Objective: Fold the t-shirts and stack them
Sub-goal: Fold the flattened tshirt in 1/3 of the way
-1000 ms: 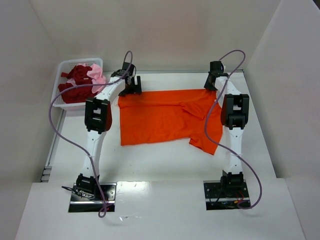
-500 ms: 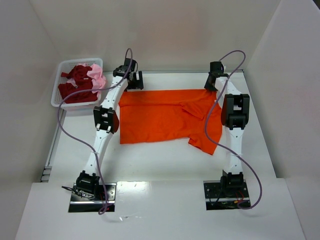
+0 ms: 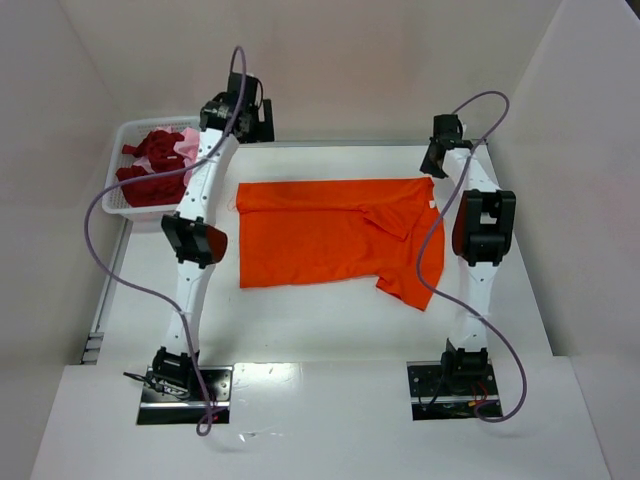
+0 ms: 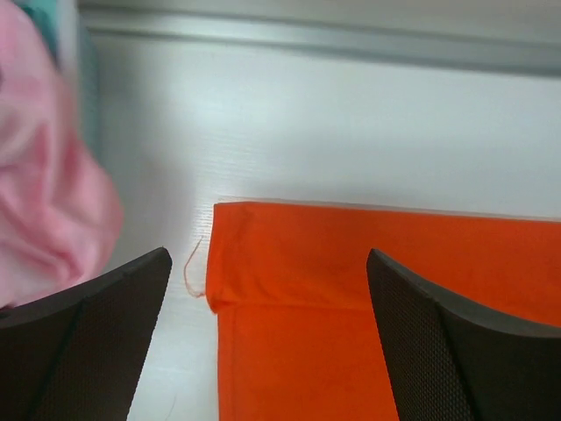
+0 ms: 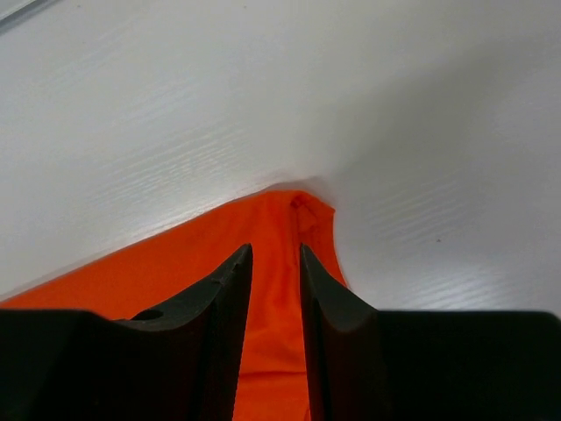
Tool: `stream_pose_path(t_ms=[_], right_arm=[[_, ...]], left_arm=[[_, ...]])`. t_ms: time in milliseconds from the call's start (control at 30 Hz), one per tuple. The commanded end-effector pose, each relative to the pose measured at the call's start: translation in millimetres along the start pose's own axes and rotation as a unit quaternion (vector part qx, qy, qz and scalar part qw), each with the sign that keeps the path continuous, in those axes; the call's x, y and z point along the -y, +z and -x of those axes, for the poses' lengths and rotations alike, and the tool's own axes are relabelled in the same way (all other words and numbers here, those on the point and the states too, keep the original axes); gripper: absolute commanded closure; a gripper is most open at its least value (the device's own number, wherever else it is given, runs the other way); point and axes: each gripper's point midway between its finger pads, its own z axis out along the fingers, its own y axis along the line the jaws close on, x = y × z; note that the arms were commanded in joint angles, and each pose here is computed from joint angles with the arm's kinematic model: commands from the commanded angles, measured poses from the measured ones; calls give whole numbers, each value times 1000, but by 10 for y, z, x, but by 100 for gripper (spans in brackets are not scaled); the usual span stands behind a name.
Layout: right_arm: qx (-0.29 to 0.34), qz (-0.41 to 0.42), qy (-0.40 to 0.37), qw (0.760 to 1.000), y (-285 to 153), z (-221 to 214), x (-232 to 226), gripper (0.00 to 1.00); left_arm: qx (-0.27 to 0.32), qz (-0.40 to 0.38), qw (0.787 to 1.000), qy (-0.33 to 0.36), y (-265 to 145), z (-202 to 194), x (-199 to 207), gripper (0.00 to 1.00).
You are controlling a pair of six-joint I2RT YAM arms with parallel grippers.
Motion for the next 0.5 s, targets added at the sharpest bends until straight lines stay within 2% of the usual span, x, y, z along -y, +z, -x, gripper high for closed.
stream_pose_path(t_ms=[0, 33, 200, 233, 300, 333, 367, 400, 433, 467], right_arm=[[47, 13, 0, 999, -404, 339, 11, 66], [50, 14, 0, 999, -415, 342, 11, 66], [60, 26, 1, 998, -556, 305, 68, 63], [57, 30, 0, 998, -576, 281, 62, 61], [64, 29, 4, 998, -633, 313, 116, 61], [67, 35, 5, 997, -635, 330, 94, 61], [68, 35, 5, 997, -664, 328, 100, 61], [68, 35, 5, 997, -648, 312, 102, 61], [70, 41, 5, 997, -688, 337, 81, 60], [68, 48, 5, 996, -691, 330, 58, 60]], left_arm=[[49, -3, 999, 19, -707, 322, 28, 0], [61, 8, 998, 16, -845, 392, -43, 0], [51, 13, 998, 38, -1208, 243, 100, 0], [63, 15, 998, 27, -1390, 306, 35, 0], [55, 14, 998, 31, -1467, 197, 86, 0], [76, 7, 997, 17, -1729, 283, 20, 0], [92, -4, 996, 10, -1798, 334, 32, 0], [61, 3, 998, 26, -1668, 65, 32, 0], [90, -8, 996, 8, -1983, 118, -70, 0], [120, -27, 992, -4, -2020, 172, -29, 0]])
